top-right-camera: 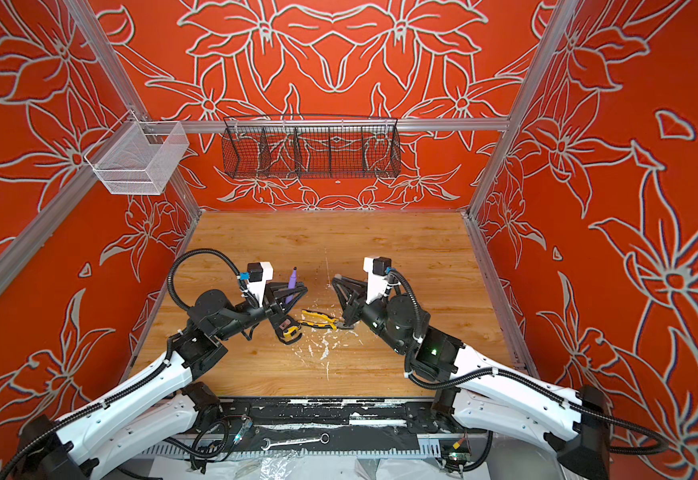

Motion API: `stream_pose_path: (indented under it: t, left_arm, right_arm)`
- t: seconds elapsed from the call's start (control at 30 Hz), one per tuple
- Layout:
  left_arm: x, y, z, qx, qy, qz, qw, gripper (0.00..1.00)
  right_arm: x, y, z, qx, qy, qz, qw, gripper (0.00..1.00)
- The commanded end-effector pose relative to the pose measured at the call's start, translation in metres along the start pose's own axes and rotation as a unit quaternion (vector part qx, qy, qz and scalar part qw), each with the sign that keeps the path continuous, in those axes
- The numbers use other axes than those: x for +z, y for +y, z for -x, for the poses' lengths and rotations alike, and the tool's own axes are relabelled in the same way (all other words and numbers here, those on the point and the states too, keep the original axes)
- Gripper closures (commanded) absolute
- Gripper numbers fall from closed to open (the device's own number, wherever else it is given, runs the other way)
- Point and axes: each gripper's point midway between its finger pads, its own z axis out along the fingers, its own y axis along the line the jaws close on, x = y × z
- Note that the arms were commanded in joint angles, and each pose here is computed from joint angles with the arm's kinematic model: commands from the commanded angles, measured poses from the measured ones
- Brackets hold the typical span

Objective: Insert the pens into the pen caps
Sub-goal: 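Carry the cap up to the purple marker tip held by the left gripper, then press the cap down onto the purple marker tip with the right gripper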

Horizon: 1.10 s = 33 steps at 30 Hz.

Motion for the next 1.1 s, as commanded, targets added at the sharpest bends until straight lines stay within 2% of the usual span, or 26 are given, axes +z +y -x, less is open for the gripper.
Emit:
stream_pose_path:
  t: [0.0, 0.33, 1.07]
  left_arm:
    - [0.007, -0.018, 0.015, 0.033, -0.011, -0.032, 0.999, 1.00]
    - [0.014, -0.031, 0.008, 0.059, -0.005, -0.035, 0.998, 1.00]
    - [0.014, -0.032, 0.008, 0.064, -0.007, -0.031, 0.997, 1.00]
  right_arm:
    - [0.002, 0.042, 0.038, -0.003, -0.055, 0.079, 0.995, 1.00]
    - [0.001, 0.060, 0.054, 0.005, -0.080, 0.117, 0.990, 1.00]
    - [0.023, 0.057, 0.019, 0.021, -0.019, 0.120, 0.992, 1.00]
